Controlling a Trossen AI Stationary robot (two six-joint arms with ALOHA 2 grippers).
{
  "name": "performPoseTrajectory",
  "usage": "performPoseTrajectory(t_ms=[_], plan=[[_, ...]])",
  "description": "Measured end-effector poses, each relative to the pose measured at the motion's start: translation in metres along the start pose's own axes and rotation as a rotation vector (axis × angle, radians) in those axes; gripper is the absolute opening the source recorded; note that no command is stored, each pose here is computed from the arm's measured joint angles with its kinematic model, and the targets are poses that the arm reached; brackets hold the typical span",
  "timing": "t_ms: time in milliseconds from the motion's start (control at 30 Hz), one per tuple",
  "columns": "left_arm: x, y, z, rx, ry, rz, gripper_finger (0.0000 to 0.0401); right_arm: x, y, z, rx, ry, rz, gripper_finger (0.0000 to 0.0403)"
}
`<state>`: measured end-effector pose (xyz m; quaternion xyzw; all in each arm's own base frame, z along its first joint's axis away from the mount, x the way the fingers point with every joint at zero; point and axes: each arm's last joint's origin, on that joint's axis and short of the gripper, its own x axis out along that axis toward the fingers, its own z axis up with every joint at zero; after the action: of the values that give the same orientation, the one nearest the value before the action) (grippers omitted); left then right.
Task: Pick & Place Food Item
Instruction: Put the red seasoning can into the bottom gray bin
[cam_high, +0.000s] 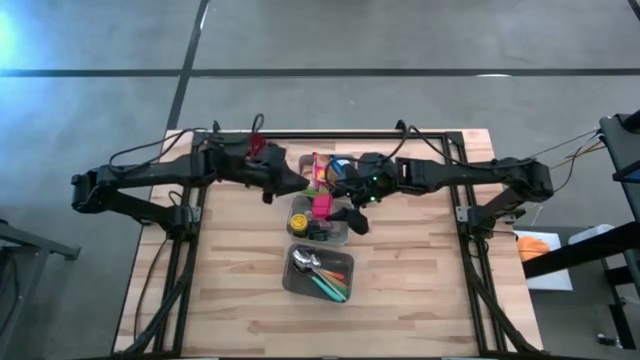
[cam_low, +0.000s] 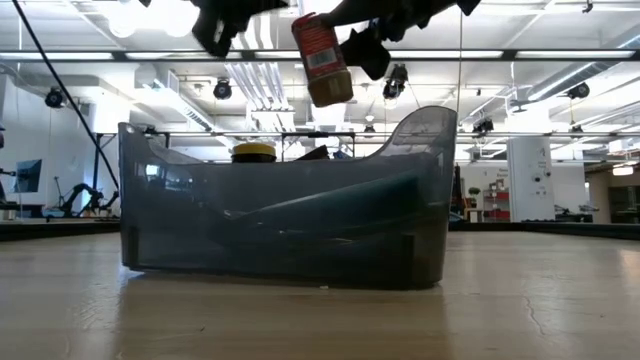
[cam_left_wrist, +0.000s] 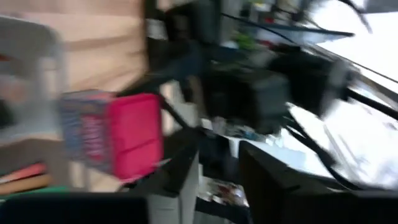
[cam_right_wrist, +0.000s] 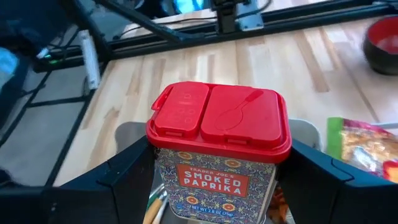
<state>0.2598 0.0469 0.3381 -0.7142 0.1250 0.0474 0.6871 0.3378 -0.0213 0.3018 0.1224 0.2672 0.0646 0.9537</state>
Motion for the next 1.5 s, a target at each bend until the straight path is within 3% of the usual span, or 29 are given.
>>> performPoseTrajectory(t_ms=[200,333,533,933,1500], plan=[[-0.001,0.018,0.000,-0.084,-0.024,0.169,0.0201,0.003,-0.002,-0.001,0.023,0.003,-0.033,0.0276],[0.002,0.025,0.001,-0.132,-0.043,0.222,0.0254,0.003,-0.003,-0.001,0.024,0.002,-0.035,0.0276],[0.024,0.039,0.004,-0.203,0.003,0.295,0.0299,0.010,-0.012,-0.003,0.036,0.021,-0.060,0.0276],[0.055,0.044,0.013,-0.271,0.144,0.403,0.0307,0.035,-0.020,0.006,0.046,0.177,-0.070,0.0276],[0.065,0.053,0.019,-0.318,0.139,0.417,0.0307,0.030,-0.014,0.020,0.039,0.179,-0.053,0.0276]])
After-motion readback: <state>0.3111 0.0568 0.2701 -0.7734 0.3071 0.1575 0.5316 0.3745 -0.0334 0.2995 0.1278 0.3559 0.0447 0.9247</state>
